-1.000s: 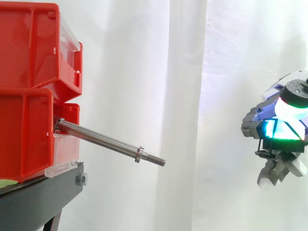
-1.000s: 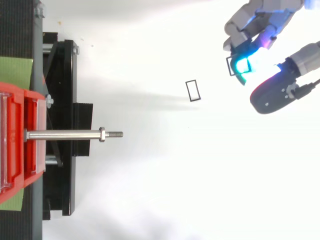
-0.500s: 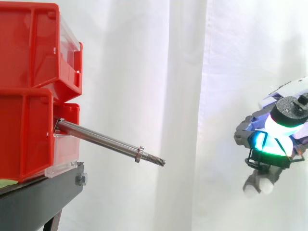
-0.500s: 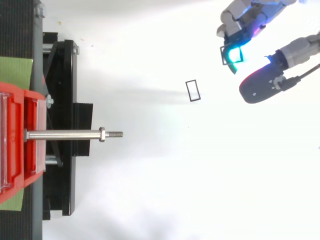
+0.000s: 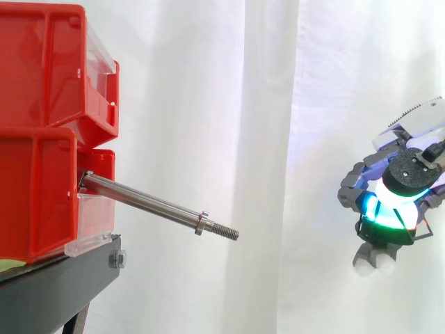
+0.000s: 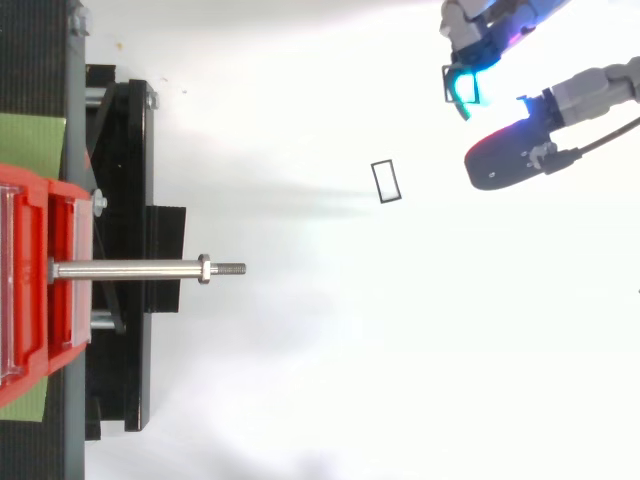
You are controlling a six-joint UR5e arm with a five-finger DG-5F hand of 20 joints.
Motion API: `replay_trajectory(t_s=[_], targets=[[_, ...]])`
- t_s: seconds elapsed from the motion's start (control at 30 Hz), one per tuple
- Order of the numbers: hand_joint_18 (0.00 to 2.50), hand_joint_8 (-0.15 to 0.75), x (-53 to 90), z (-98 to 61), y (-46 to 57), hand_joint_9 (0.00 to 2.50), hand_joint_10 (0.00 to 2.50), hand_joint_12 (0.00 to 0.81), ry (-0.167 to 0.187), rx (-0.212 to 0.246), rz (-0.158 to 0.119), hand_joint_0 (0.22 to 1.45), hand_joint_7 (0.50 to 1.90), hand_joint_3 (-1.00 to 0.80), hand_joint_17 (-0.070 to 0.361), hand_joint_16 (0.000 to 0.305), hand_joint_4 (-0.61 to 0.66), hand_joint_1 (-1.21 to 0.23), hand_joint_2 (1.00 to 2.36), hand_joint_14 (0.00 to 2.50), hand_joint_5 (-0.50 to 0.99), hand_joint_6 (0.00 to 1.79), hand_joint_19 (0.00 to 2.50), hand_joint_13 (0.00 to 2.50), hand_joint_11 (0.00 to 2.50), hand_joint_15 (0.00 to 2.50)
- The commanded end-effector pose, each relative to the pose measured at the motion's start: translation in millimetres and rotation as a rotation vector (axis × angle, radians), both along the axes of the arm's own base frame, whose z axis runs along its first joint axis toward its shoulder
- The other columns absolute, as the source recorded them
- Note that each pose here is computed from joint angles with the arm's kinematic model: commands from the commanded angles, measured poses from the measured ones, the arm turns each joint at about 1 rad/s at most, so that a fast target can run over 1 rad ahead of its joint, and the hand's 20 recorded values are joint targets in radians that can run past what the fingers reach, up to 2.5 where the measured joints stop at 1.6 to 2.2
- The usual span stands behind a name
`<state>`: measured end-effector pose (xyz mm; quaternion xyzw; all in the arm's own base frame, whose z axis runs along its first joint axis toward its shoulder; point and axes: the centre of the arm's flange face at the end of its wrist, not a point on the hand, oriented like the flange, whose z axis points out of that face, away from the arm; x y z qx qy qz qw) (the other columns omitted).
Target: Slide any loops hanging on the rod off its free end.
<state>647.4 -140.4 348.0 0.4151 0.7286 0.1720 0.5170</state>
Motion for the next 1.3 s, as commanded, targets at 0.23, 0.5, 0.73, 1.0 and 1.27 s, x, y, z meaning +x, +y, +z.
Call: replay_trajectory(t_s=[0.23, 0.5, 0.73, 1.0, 1.27], targets=[[0.43, 0.252, -26.1, -5.4, 5.4, 0.85, 0.01, 0.26, 0.23, -0.115, 0.101, 0.58, 1.36, -0.26, 0.09, 0.04, 0.02, -0.66, 1.02, 0.0, -0.18, 0.84, 0.02, 0.53, 0.24, 0.0], [0.46, 0.25, -24.4, -7.6, 13.5, 1.02, 0.02, 0.263, 0.219, -0.071, 0.071, 0.58, 1.35, -0.29, 0.093, 0.041, 0.02, -0.65, 1.02, 0.0, -0.19, 0.84, 0.03, 0.56, 0.75, 0.0], [0.49, 0.262, -24.0, -7.6, 13.5, 1.18, 0.03, 0.254, 0.207, -0.026, 0.046, 0.58, 1.34, -0.31, 0.091, 0.041, 0.02, -0.65, 1.02, 0.0, -0.19, 0.84, 0.04, 0.65, 1.19, 0.07], [0.5, 0.258, -18.3, -6.2, 10.7, 1.2, 0.03, 0.254, 0.149, 0.024, -0.018, 0.59, 1.34, -0.32, 0.092, 0.041, 0.03, -0.65, 1.02, 0.0, -0.19, 0.84, 0.05, 0.64, 1.2, 0.06], [0.5, 0.261, -16.7, -5.6, 8.8, 0.95, 0.02, 0.258, 0.126, 0.054, -0.056, 0.59, 1.33, -0.32, 0.093, 0.041, 0.03, -0.65, 1.02, 0.0, -0.19, 0.84, 0.04, 0.61, 0.7, 0.02]])
